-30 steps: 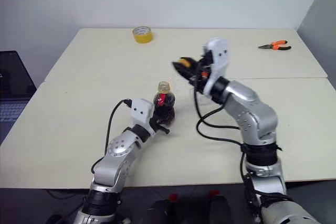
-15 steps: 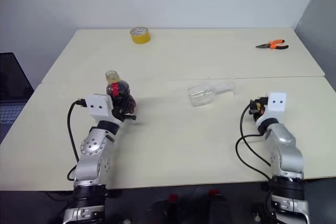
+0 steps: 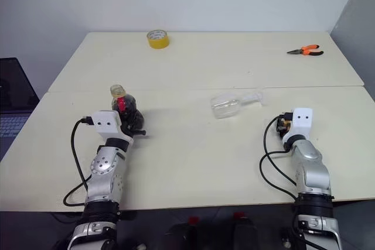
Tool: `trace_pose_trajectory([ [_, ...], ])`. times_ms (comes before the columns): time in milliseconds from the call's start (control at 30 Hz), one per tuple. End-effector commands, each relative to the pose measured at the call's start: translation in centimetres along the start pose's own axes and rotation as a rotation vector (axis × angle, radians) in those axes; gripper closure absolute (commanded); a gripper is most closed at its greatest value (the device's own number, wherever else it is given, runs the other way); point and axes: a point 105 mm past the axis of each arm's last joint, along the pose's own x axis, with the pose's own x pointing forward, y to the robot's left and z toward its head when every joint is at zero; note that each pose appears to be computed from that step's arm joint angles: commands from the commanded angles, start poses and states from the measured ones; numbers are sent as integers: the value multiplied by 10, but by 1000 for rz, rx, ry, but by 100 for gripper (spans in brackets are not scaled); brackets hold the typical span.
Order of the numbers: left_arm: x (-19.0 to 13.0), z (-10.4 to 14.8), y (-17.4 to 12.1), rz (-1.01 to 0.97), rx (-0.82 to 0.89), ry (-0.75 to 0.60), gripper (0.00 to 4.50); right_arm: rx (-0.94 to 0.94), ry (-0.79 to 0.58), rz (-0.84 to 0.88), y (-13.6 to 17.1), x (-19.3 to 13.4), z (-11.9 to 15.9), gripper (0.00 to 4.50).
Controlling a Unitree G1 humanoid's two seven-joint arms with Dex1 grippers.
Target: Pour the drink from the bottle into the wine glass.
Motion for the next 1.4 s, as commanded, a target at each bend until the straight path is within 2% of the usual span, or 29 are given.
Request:
trace_pose_trajectory([
  [33,1,9,14,36,26,-52,387,-1,-42,8,-1,-2,13,98],
  [133,-2,4,15,38,28,-42,288,-6,-37,19,0,-2,13,0],
  [400,-8,1,17,47,14,-36,17,-8,-65,20,-3,-3,23,0],
  [433,-9,1,17,48,13,-36,2,-8,-67,22,-2,-2,25,0],
  [1267,-51,-16,2,-9,-41,79,2,-57,-101,3,-9,7,40,0],
  [1400,-67,-16,-5,-39,-80,95,2,-92,-133,24,-10,6,54,0],
])
